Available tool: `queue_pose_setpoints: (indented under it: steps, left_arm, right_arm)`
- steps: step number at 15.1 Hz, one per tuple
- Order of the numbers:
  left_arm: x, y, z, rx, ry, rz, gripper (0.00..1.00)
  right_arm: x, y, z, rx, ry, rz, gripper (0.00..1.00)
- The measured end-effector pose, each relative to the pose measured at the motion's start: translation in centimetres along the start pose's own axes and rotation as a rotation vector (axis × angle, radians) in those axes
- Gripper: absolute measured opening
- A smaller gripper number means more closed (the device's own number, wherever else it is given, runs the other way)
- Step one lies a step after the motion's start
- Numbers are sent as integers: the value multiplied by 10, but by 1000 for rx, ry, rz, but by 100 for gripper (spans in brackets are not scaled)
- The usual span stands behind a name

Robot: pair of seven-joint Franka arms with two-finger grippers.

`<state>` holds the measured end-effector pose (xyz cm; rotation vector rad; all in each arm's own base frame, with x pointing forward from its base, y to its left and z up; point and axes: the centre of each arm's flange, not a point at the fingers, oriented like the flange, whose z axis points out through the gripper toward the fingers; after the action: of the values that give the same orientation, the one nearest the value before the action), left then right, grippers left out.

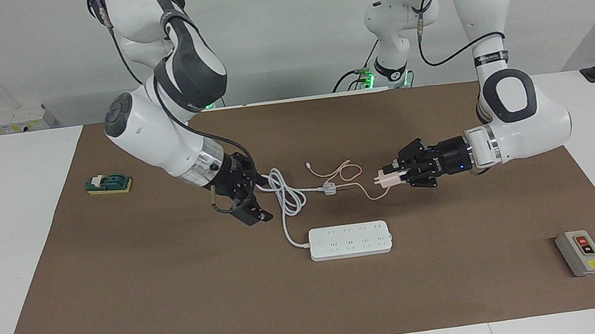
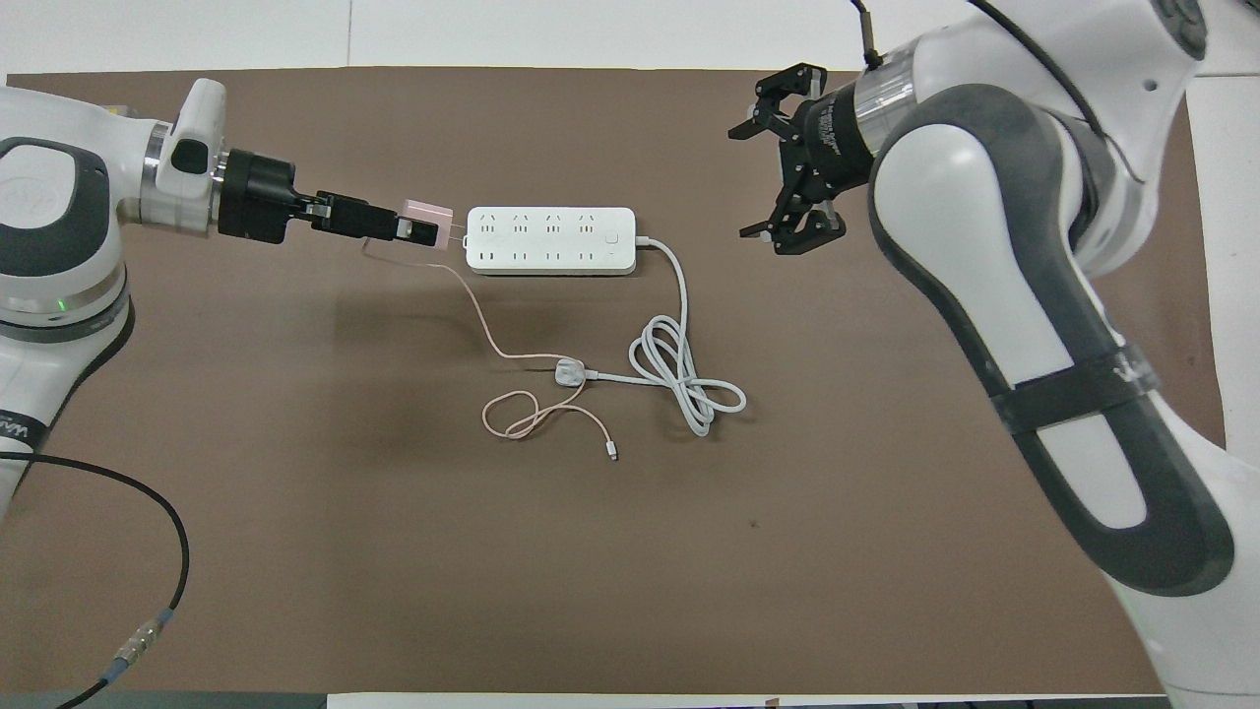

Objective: Plug charger into power strip
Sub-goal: 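Open the right gripper and withdraw while the left gripper holds charger, then carry the charger with the left gripper to the power strip's end socket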

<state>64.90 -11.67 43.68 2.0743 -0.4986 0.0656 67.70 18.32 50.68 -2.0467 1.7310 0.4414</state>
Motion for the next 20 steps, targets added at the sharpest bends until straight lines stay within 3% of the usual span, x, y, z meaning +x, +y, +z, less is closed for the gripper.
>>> queue_pose_setpoints:
  steps: [4, 10, 12, 15, 17, 20]
  left_arm:
    - [3, 9, -24, 233, -155, 98, 31]
    - [12, 38, 15, 432, -361, 228, 31]
    - [24, 48, 32, 522, -390, 354, 31]
    - [45, 58, 58, 683, -455, 685, 31]
    - [49, 55, 78, 718, -512, 820, 31]
    - [43, 39, 94, 760, -619, 889, 31]
  right_arm:
    - [49, 18, -41, -121, 89, -327, 100]
    - [74, 40, -83, -291, 223, -787, 100]
    - [77, 43, -94, -345, 268, -935, 100]
    - [77, 52, -116, -416, 302, -1150, 100]
    - [76, 64, -136, -450, 308, -1277, 100]
    - [77, 96, -166, -465, 293, -1376, 100]
